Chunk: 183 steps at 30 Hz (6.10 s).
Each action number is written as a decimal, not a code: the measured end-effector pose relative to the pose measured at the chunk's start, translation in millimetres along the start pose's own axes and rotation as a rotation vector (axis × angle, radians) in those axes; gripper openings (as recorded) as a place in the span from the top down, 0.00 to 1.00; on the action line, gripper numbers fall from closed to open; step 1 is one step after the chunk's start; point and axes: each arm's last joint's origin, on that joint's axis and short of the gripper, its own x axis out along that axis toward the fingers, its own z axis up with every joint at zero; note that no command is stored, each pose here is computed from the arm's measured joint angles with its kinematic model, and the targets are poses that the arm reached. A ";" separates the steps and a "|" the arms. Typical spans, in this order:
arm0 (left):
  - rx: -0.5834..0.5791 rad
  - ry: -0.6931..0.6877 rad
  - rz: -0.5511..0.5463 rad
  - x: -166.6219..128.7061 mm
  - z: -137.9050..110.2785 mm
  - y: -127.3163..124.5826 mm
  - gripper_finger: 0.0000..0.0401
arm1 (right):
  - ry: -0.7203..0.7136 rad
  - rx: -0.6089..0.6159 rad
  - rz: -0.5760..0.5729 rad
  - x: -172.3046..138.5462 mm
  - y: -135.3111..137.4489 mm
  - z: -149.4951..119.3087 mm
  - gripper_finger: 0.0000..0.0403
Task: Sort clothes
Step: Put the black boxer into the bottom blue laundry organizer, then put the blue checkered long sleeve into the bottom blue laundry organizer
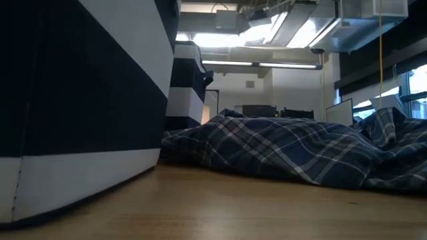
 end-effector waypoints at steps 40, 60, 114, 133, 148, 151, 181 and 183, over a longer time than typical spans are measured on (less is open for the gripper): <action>0.031 -0.004 -0.040 -57.3 48.9 6.9 0.62 | -0.002 0.031 0.007 -0.3 0.8 0.2 0.48; 0.054 -0.108 -0.084 -108.2 33.7 16.9 0.62 | 0.407 0.152 -0.148 12.5 3.6 -88.0 0.48; 0.029 -0.094 -0.041 -96.7 18.9 16.4 0.62 | 0.510 0.255 -0.084 68.4 -15.5 -255.7 0.96; 0.027 -0.093 -0.041 -96.8 18.8 16.5 0.62 | 0.261 0.005 -0.296 -15.9 -43.8 -75.4 0.96; 0.025 -0.093 -0.040 -96.6 18.7 16.5 0.62 | 0.095 -0.061 -0.508 -54.0 -71.8 3.1 0.96; 0.025 -0.093 -0.041 -96.7 18.8 16.5 0.62 | 0.076 -0.072 -0.520 -58.8 -74.9 11.7 0.96; 0.021 -0.467 0.082 -187.4 65.2 55.6 0.62 | -0.709 -0.183 -0.109 -16.1 -103.5 115.3 0.96; 0.018 -0.486 0.098 -191.9 64.6 59.8 0.62 | -0.716 -0.192 -0.094 -4.7 -103.9 125.8 0.95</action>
